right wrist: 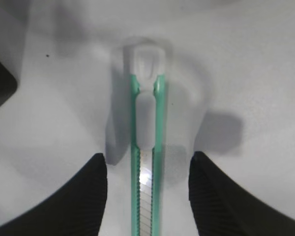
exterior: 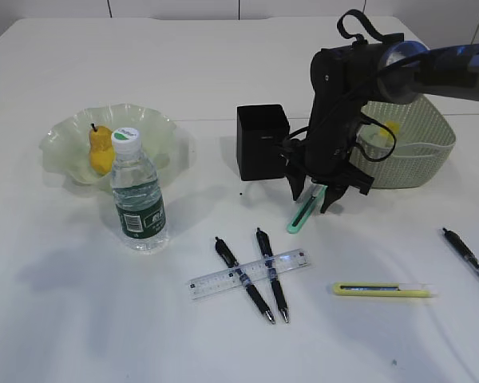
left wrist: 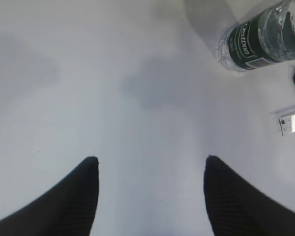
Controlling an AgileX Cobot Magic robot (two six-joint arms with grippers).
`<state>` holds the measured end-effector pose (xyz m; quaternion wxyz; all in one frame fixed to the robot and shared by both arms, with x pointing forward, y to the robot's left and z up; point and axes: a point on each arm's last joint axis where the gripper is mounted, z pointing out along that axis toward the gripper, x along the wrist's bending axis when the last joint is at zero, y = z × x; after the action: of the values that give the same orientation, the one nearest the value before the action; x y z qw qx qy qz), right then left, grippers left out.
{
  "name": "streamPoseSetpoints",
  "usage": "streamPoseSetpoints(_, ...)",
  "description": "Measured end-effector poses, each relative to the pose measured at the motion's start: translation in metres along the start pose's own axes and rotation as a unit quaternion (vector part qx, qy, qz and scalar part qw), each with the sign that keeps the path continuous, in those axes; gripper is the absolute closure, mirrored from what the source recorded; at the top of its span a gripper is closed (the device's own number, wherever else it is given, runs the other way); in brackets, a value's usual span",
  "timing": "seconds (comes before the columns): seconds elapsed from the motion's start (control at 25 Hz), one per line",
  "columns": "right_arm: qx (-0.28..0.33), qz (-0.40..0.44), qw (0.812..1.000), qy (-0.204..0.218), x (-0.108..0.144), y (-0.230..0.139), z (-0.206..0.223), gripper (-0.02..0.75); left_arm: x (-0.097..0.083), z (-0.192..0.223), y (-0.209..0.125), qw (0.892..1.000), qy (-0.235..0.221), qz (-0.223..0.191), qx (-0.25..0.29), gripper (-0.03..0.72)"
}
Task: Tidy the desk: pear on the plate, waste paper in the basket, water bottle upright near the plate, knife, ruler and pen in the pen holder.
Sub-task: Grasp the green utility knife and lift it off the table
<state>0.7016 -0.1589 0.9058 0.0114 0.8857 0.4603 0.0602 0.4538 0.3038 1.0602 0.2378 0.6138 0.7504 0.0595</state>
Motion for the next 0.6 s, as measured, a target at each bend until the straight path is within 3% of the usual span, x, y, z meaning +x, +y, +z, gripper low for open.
streamPoseSetpoints(0.6,-0.001,0.000,1.000,-0.008,-0.0007,0.0007,0.0062,0.342,0.0001,0.0000,0.0014,1.000,0.000,0.000,-0.008,0.214)
